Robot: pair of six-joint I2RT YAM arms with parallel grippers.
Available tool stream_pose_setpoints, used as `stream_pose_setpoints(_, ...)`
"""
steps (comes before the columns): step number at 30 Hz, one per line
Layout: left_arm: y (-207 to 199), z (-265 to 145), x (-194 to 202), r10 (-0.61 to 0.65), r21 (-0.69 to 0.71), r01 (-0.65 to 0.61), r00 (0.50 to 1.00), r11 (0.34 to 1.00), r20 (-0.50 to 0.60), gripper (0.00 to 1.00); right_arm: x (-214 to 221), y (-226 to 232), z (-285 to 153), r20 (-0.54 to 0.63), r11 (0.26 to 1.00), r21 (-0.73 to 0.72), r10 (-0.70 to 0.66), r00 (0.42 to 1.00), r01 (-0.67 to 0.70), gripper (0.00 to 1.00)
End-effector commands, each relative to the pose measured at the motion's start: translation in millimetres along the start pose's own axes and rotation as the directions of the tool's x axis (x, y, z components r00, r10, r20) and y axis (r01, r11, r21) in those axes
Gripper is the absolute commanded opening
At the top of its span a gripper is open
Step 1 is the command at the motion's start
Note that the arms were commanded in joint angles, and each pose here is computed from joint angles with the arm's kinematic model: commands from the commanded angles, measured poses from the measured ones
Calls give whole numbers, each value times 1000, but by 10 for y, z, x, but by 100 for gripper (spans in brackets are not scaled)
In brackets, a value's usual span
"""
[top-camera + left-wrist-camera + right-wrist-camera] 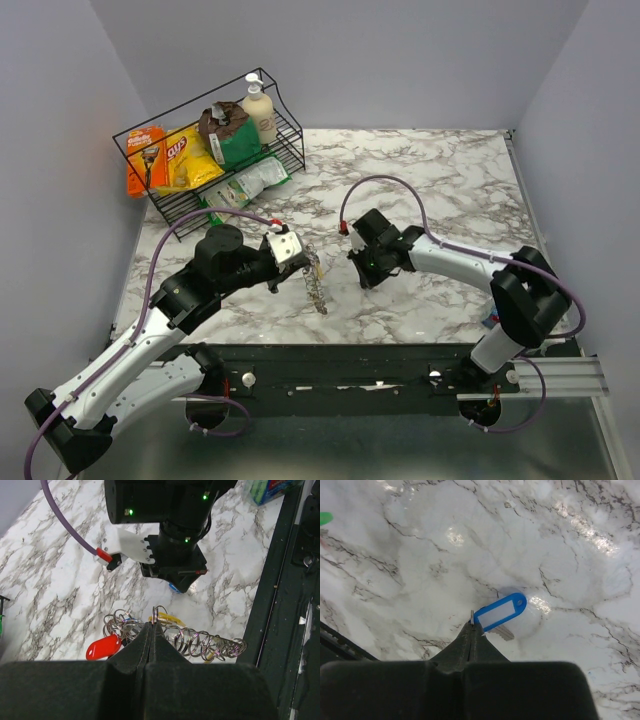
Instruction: Put the keys on the keyring
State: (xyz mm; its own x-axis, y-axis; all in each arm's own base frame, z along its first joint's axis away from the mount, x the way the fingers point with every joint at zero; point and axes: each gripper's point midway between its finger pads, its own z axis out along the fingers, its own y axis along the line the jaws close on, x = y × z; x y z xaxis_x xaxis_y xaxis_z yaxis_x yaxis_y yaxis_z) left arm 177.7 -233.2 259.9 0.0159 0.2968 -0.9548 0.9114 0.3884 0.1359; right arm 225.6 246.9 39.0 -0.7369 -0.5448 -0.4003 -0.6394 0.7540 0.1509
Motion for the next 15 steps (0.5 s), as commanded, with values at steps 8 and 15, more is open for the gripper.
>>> stream_pose_setpoints(8,-1,-126,-47,68,-12,-68,998,998,3,0,-628,415,-769,324,970,-146,-137,936,193,0)
stream_pose_setpoints(15,-60,-154,-63,89,9,-90,996,996,30,0,-862,825,-1293,500,868,-267,-246,830,418,0)
